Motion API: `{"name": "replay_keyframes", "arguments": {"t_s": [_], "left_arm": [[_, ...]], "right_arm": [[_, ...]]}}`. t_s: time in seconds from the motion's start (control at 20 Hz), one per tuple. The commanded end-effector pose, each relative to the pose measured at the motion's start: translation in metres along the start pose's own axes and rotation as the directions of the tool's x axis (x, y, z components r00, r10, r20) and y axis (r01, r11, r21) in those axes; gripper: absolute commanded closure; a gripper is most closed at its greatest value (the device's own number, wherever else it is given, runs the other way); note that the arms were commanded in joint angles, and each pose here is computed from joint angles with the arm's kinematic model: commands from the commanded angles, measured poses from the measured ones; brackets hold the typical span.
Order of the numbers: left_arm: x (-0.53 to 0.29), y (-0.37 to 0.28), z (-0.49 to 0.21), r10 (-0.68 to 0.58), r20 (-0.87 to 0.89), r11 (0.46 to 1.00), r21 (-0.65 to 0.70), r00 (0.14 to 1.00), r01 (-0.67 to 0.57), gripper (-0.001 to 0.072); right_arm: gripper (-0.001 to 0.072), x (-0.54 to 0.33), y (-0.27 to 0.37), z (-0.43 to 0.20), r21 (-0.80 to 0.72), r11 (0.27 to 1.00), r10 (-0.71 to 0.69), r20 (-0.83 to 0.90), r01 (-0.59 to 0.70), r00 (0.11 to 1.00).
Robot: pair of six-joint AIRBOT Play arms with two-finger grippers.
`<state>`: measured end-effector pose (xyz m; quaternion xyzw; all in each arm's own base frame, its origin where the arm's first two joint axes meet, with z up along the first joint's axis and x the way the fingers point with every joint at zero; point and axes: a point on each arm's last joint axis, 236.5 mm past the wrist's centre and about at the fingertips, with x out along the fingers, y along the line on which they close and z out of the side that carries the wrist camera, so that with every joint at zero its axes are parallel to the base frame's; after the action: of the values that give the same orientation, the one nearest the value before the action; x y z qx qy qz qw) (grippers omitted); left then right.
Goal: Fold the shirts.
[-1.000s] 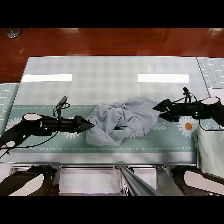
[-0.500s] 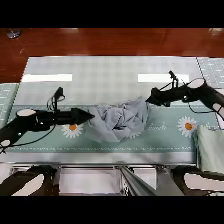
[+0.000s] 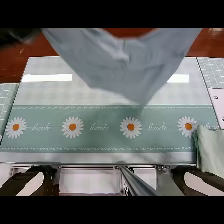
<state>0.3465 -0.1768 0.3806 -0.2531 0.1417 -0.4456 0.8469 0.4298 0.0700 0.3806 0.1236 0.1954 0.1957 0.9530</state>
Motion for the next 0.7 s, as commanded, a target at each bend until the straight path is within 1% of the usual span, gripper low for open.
{"name": "replay_keyframes", "arguments": {"t_s": [0.0,0.1,0.2,0.25,0.35,0.4,0.5,0.55,0.65], "left_arm": [[-0.054,-0.036,0.087,0.303,0.178,0.907,0.247,0.936,-0.34,0.0686],[-0.095,-0.05,0.116,0.438,0.294,0.804,0.296,0.85,-0.516,0.0686],[-0.133,-0.067,0.129,0.513,0.383,0.698,0.334,0.768,-0.633,0.0685],[-0.148,-0.071,0.127,0.545,0.403,0.654,0.345,0.735,-0.674,0.0686],[-0.177,-0.066,0.107,0.648,0.365,0.582,0.328,0.668,-0.744,0.0685],[-0.188,-0.059,0.091,0.703,0.318,0.554,0.316,0.636,-0.771,0.0686],[-0.203,-0.044,0.059,0.778,0.22,0.519,0.302,0.588,-0.799,0.0685],[-0.206,-0.035,0.044,0.802,0.168,0.513,0.298,0.574,-0.805,0.0685],[-0.206,-0.012,0.007,0.831,0.05,0.52,0.286,0.554,-0.805,0.0685]], "right_arm": [[0.069,-0.126,0.044,0.076,-0.19,0.967,-0.107,0.296,0.168,0.949],[0.069,-0.178,0.057,0.074,-0.228,0.939,-0.167,0.358,0.259,0.919],[0.069,-0.22,0.065,0.066,-0.244,0.91,-0.22,0.402,0.336,0.889],[0.069,-0.24,0.067,0.061,-0.243,0.895,-0.25,0.424,0.375,0.871],[0.069,-0.268,0.069,0.05,-0.224,0.878,-0.296,0.441,0.423,0.847],[0.069,-0.278,0.072,0.043,-0.222,0.875,-0.307,0.436,0.431,0.846],[0.069,-0.287,0.076,0.025,-0.223,0.876,-0.318,0.399,0.427,0.86],[0.069,-0.289,0.075,0.017,-0.219,0.877,-0.329,0.376,0.428,0.866],[0.069,-0.286,0.067,0.005,-0.201,0.877,-0.355,0.342,0.436,0.87]]}}
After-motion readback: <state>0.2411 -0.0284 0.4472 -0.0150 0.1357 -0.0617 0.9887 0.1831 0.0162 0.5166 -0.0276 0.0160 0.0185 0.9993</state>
